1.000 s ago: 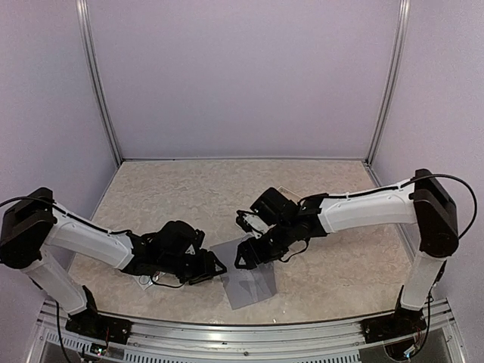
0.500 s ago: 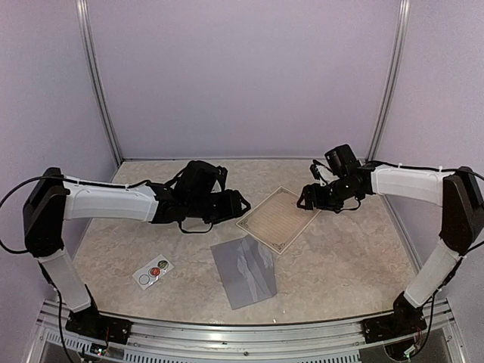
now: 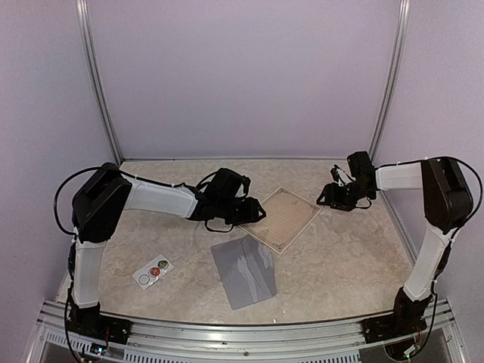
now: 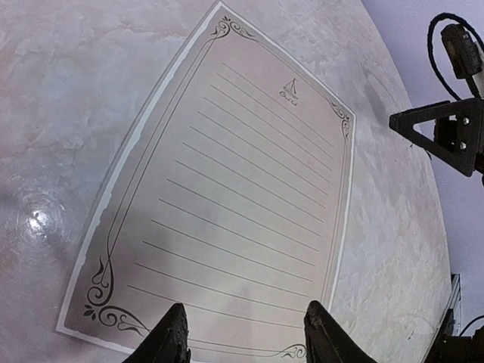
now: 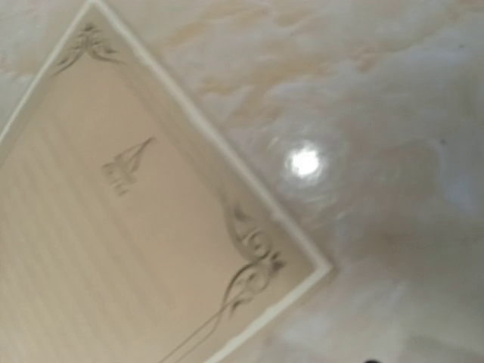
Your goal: Place the letter into the envelope and seal it
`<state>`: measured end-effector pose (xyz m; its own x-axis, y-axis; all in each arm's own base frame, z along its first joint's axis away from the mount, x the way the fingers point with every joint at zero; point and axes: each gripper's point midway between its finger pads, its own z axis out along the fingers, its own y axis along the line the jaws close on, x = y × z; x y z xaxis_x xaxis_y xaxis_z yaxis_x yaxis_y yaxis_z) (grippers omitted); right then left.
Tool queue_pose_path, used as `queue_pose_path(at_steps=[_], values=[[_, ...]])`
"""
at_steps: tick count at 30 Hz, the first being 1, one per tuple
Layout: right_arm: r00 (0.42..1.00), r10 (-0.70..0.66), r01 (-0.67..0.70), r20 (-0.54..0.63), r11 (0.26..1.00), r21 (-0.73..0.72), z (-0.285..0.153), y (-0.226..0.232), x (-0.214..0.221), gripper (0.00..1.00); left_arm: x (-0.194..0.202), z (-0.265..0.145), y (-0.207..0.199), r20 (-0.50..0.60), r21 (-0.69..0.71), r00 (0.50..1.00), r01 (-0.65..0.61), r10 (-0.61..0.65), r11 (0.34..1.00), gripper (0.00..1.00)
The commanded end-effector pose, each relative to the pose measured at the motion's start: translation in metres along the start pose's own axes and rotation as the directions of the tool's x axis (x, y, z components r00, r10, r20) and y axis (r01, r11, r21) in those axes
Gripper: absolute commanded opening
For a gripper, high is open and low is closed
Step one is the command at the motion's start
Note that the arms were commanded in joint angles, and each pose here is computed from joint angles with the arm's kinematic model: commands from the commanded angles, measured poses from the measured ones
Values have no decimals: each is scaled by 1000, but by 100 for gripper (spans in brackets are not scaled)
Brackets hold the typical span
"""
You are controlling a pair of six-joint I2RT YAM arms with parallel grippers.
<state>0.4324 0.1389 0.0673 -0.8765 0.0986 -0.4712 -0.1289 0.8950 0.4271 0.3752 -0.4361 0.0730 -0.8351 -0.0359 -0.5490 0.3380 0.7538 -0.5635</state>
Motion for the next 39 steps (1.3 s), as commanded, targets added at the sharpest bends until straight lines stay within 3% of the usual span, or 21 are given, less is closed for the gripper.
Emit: queue_pose_path(at_steps=[1,23,31,34,39], values=[[1000,-6,7,20,998,-65,10,-3,-16,63,-9,12,-5,12,50,1000,-26,25,998,48],[993,15,-42,-121,975,-220,59,14,14,56,31,33,37,-76,-21,997,-16,14,1000,45],[991,-5,-34,-137,958,-283,70,40,18,72,33,34,39,-81,-27,997,-16,14,1000,44],[991,-11,-31,-136,953,-302,73,51,19,73,33,34,39,-82,-28,997,-16,14,999,44],[992,9,-54,-128,933,-355,71,69,16,58,32,34,39,-80,-28,997,-16,14,999,44]])
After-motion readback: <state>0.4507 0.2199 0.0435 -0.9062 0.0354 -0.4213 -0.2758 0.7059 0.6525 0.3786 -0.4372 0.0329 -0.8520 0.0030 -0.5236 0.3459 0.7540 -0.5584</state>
